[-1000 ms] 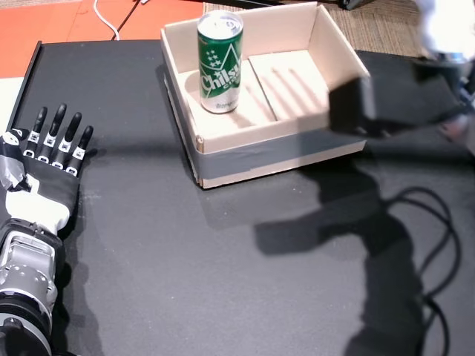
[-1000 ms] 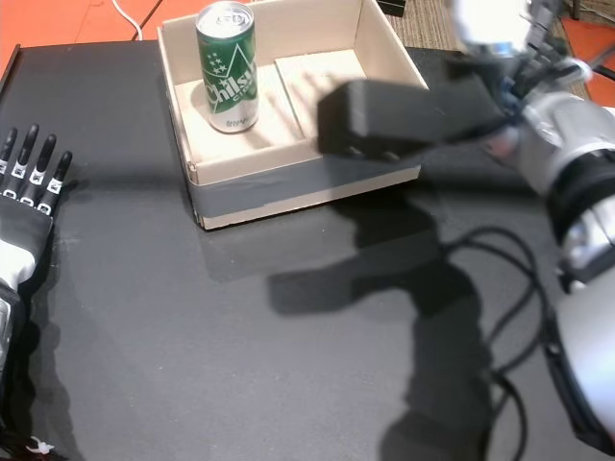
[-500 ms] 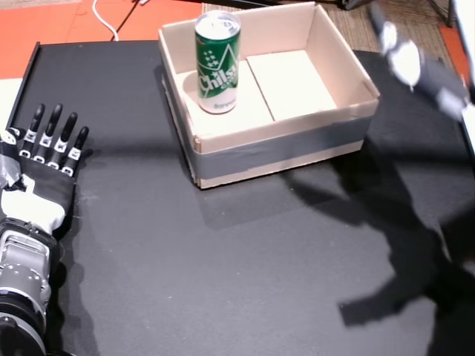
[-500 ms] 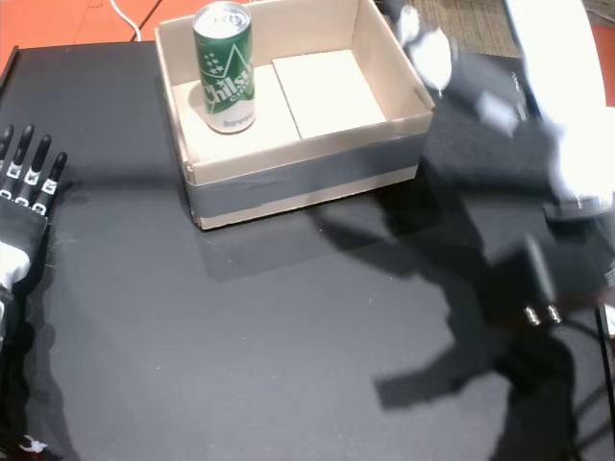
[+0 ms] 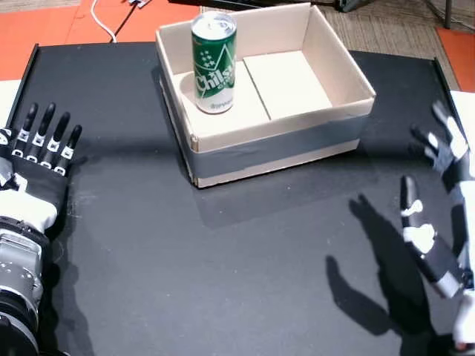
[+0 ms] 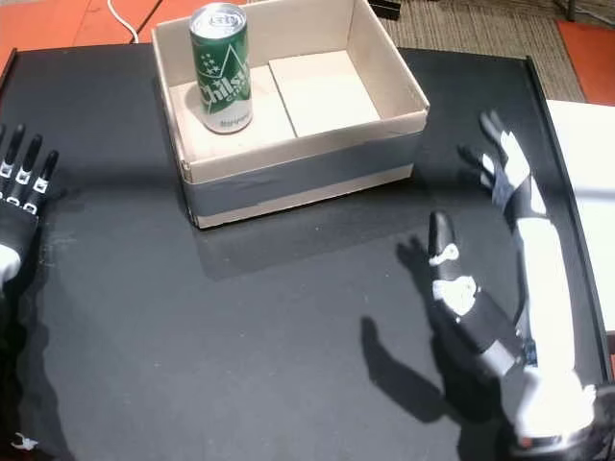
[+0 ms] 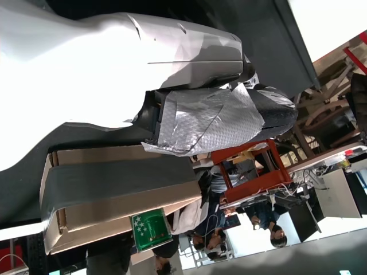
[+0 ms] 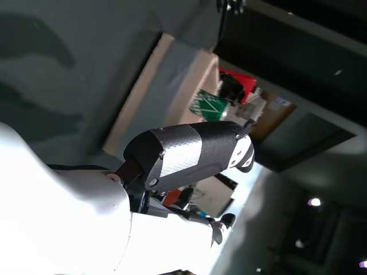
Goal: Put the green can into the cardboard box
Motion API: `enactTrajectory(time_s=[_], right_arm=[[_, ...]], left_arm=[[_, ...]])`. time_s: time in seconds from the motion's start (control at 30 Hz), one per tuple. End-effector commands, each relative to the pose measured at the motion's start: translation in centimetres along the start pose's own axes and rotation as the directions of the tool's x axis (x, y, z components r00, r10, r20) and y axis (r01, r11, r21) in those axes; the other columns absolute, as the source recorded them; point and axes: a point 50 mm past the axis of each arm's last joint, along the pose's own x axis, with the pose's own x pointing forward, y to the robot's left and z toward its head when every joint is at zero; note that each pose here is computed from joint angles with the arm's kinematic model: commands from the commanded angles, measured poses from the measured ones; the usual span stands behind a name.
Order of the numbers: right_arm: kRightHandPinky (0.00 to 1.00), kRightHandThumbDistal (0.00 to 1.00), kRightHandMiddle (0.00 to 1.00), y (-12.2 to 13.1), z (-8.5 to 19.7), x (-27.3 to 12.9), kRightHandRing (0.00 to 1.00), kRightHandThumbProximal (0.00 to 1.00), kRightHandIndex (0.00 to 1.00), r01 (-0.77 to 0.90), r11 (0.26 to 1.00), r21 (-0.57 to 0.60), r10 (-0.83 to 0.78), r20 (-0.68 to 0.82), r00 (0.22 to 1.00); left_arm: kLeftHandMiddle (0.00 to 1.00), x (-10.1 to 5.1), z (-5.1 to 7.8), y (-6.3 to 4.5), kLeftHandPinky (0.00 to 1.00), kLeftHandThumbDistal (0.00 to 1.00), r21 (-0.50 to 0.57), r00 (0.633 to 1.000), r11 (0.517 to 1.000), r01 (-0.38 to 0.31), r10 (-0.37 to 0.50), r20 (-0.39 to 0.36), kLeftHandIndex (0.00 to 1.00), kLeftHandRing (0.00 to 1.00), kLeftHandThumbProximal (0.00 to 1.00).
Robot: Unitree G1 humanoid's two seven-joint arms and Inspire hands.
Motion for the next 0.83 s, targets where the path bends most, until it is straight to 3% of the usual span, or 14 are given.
enactTrajectory(time_s=[0.0, 0.07, 0.17, 0.3, 0.37, 0.47, 0.6, 0.8], right_arm=[[1.00, 0.60, 0.85, 0.4, -0.4, -1.1, 0.95, 0.61, 0.76, 0.030, 1.000, -0.003, -0.030, -0.051, 0.998], [1.00, 0.65, 0.84, 1.2, -0.6, -1.2, 0.93, 0.64, 0.75, 0.088, 0.996, 0.011, -0.087, -0.078, 0.993], [1.00, 0.61, 0.84, 2.5, -0.9, -0.9, 0.94, 0.60, 0.75, 0.169, 0.985, 0.042, -0.164, -0.113, 0.980], [1.00, 0.76, 0.84, 3.0, -1.7, -0.5, 0.94, 0.65, 0.77, 0.184, 0.983, 0.001, -0.181, -0.163, 0.970], [1.00, 0.72, 0.83, 2.8, -2.1, -0.4, 0.94, 0.66, 0.76, 0.196, 0.980, -0.034, -0.199, -0.174, 0.964], [1.00, 0.78, 0.84, 2.4, -2.1, 0.0, 0.93, 0.67, 0.75, 0.241, 0.969, -0.063, -0.248, -0.157, 0.956], [1.00, 0.74, 0.83, 2.1, -2.0, 0.1, 0.92, 0.61, 0.77, 0.277, 0.960, -0.045, -0.280, -0.152, 0.948], [0.99, 0.76, 0.82, 2.1, -2.0, 0.2, 0.91, 0.61, 0.76, 0.269, 0.963, -0.035, -0.271, -0.150, 0.951]], left_arm=[[0.60, -0.2, 0.3, 0.7, 0.81, 0.00, 0.025, 1.000, 1.000, -0.016, 0.017, -0.007, 0.72, 0.64, 1.00], [0.59, -0.2, 0.5, 0.7, 0.79, 0.00, 0.027, 1.000, 0.999, -0.023, 0.023, -0.003, 0.72, 0.62, 1.00], [0.58, -0.2, 0.7, 0.7, 0.80, 0.00, 0.022, 1.000, 0.999, -0.027, 0.027, 0.001, 0.73, 0.62, 1.00], [0.58, -0.2, 0.9, 0.7, 0.80, 0.04, 0.016, 1.000, 1.000, -0.022, 0.022, 0.010, 0.74, 0.64, 1.00], [0.57, -0.2, 1.0, 0.7, 0.81, 0.06, 0.026, 1.000, 0.999, -0.021, 0.020, 0.013, 0.74, 0.64, 1.00], [0.55, -0.2, 1.1, 0.8, 0.81, 0.10, 0.021, 1.000, 1.000, -0.012, 0.012, 0.012, 0.74, 0.62, 1.00], [0.55, -0.2, 1.2, 0.8, 0.82, 0.11, 0.015, 1.000, 1.000, 0.006, -0.006, 0.012, 0.73, 0.64, 1.00], [0.52, -0.2, 1.2, 0.9, 0.82, 0.14, 0.012, 1.000, 1.000, 0.006, -0.007, 0.014, 0.71, 0.64, 0.98]])
